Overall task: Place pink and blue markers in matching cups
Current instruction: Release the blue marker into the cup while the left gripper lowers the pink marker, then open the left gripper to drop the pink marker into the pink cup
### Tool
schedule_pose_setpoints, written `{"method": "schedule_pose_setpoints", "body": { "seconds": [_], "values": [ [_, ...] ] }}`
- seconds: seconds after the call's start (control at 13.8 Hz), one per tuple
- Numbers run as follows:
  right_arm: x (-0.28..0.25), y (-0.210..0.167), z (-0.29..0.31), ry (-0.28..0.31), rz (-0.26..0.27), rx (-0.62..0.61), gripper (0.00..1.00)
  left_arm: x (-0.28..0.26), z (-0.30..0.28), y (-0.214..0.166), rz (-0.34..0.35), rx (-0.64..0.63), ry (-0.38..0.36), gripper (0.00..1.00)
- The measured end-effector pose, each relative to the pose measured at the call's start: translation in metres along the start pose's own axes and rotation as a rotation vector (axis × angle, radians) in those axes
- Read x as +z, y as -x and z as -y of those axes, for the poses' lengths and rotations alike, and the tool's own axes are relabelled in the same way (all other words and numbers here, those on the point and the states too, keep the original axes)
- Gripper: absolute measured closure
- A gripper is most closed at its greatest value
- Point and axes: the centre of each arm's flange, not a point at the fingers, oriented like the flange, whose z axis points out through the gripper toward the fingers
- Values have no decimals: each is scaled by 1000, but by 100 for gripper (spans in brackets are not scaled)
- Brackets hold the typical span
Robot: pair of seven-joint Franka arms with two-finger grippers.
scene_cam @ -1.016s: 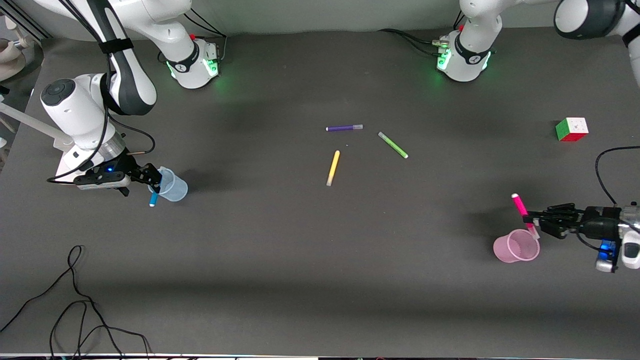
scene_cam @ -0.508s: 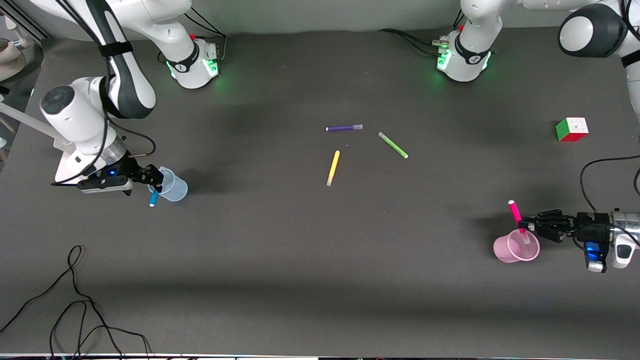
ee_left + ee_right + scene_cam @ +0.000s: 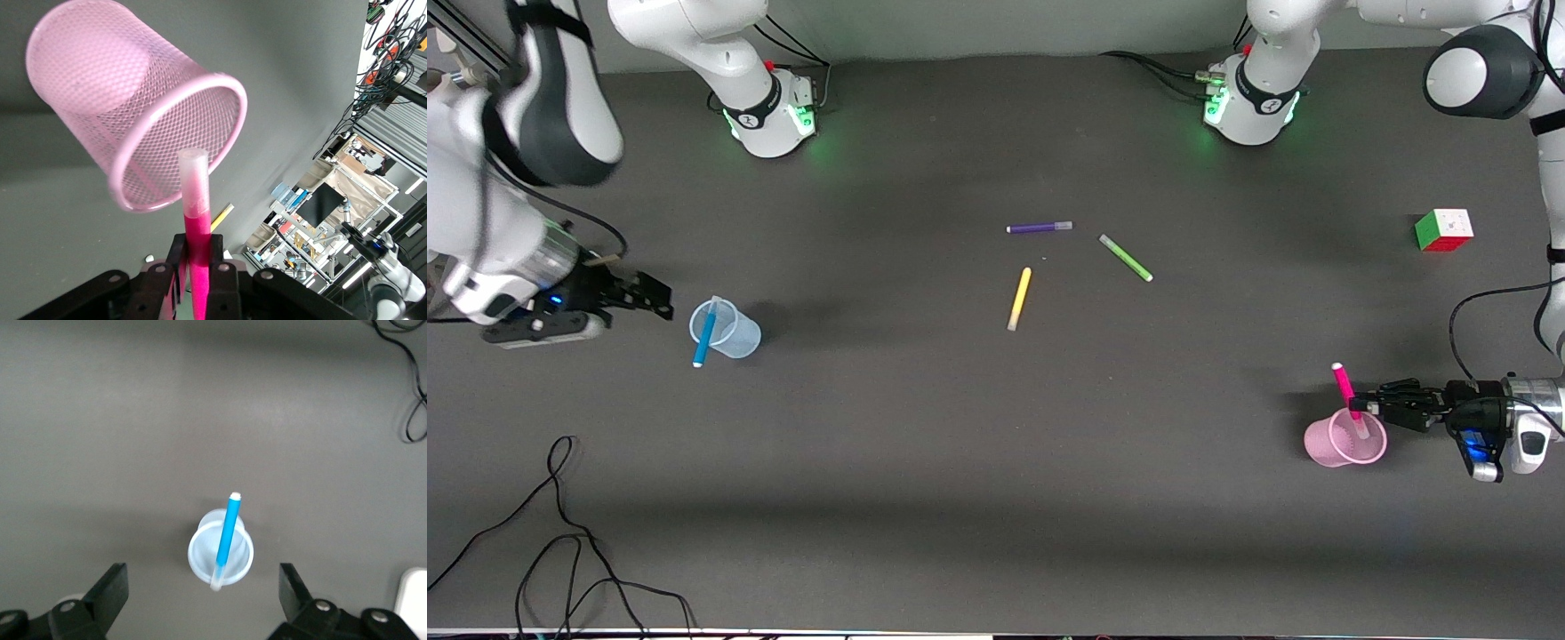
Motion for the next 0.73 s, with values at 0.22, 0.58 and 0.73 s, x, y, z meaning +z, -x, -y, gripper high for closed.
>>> {"method": "schedule_pose_setpoints", "body": {
  "seconds": [0.22,0.58,0.73],
  "values": [
    [-55,4,19,-7,-13,-9,0,0,4,-3,0,14,28,83],
    [-86,23,9,-20,-27,7,0,-2,11,-5,-3,75,39,67],
    [-82,25,6,-21,-15,12,0,-3,10,-6,-10,120,39,42]
  ]
}}
